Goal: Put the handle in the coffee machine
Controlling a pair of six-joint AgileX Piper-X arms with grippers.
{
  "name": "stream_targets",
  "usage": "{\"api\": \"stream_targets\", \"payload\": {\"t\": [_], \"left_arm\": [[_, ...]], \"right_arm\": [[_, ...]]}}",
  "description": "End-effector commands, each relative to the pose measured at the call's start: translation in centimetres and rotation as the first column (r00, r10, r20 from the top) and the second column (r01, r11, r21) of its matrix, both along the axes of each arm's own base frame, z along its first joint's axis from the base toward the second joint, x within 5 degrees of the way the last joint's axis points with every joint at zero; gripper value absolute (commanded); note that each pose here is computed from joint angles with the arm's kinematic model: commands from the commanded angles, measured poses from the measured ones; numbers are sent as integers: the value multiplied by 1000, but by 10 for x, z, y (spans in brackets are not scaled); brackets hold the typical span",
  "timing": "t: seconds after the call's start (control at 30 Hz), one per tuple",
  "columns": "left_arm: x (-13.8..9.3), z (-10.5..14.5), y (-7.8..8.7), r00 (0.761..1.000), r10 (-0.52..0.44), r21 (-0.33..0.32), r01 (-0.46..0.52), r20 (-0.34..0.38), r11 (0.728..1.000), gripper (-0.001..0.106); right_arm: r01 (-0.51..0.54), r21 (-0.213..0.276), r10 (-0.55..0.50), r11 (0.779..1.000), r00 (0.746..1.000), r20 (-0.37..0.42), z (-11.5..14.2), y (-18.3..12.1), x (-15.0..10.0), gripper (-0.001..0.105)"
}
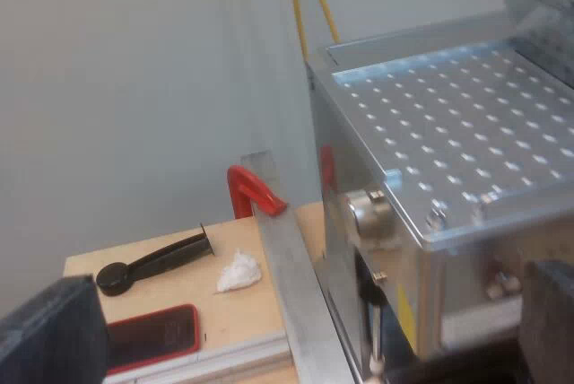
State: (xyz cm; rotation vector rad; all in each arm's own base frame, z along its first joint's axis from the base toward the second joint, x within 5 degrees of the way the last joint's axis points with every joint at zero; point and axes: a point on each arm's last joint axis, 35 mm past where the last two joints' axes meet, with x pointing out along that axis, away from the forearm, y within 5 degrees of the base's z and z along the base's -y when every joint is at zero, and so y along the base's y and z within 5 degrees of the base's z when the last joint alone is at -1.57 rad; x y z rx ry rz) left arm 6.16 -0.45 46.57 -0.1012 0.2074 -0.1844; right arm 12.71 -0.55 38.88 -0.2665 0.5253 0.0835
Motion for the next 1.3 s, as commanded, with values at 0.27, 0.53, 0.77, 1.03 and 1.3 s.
{"api": "stream_targets", "payload": {"t": [0.27,0.53,0.77,1.03,1.3], "left_arm": [[-61,-45,-5,1000,-2,49,1,18,999,95],[-96,-89,-8,1000,-2,49,1,15,999,95],[-91,-102,-7,999,-2,44,4,-55,999,95],[-97,-120,-8,975,-28,45,39,-220,998,95],[-93,-122,-8,976,-42,53,54,-214,997,95]], "right_arm": [[-20,-60,31,998,980,197,-16,5,-76,69],[-16,-65,32,998,966,256,-34,7,-109,69],[-15,-66,33,998,962,271,-48,8,-125,69],[-50,-28,55,998,974,222,-59,9,-120,69],[-97,17,91,995,973,214,-62,11,-118,69]]}}
